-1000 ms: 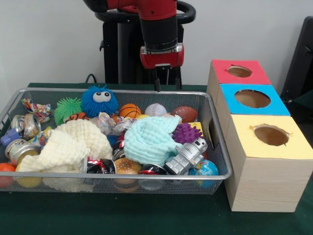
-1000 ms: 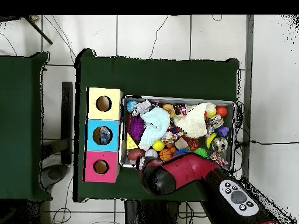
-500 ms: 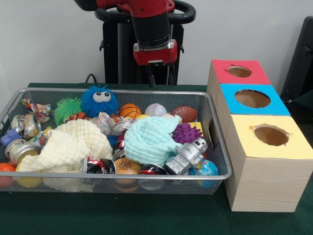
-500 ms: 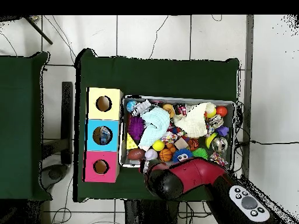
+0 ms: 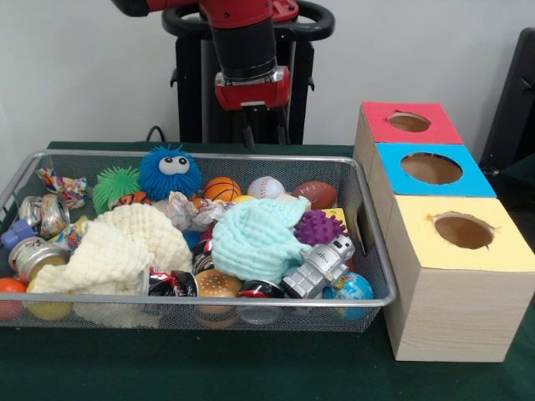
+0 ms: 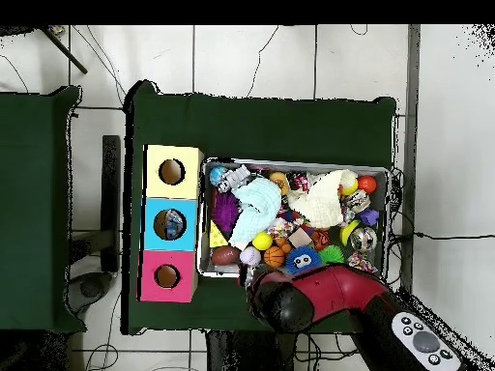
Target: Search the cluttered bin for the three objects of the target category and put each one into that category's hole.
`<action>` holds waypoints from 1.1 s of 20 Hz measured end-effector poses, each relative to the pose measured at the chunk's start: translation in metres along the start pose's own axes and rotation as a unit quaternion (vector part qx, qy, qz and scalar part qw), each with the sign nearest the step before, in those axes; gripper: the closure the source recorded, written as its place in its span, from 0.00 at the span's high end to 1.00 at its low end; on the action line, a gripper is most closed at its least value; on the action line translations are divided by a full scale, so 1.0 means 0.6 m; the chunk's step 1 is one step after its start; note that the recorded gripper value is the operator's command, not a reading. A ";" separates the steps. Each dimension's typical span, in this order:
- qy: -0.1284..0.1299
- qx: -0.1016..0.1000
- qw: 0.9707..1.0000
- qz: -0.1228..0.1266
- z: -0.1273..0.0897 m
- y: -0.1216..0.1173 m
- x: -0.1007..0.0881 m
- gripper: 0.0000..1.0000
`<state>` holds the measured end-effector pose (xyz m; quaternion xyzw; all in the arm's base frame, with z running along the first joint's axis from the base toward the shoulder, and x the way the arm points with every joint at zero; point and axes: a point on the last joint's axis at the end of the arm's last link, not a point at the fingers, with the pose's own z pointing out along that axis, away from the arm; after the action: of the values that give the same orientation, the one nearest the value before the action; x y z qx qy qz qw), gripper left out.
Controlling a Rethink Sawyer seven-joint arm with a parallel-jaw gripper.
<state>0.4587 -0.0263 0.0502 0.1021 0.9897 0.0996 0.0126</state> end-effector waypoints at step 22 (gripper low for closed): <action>0.001 0.036 0.999 -0.022 -0.010 -0.101 0.017 1.00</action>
<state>0.4364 -0.0836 0.0437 0.0802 0.9947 0.0640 0.0099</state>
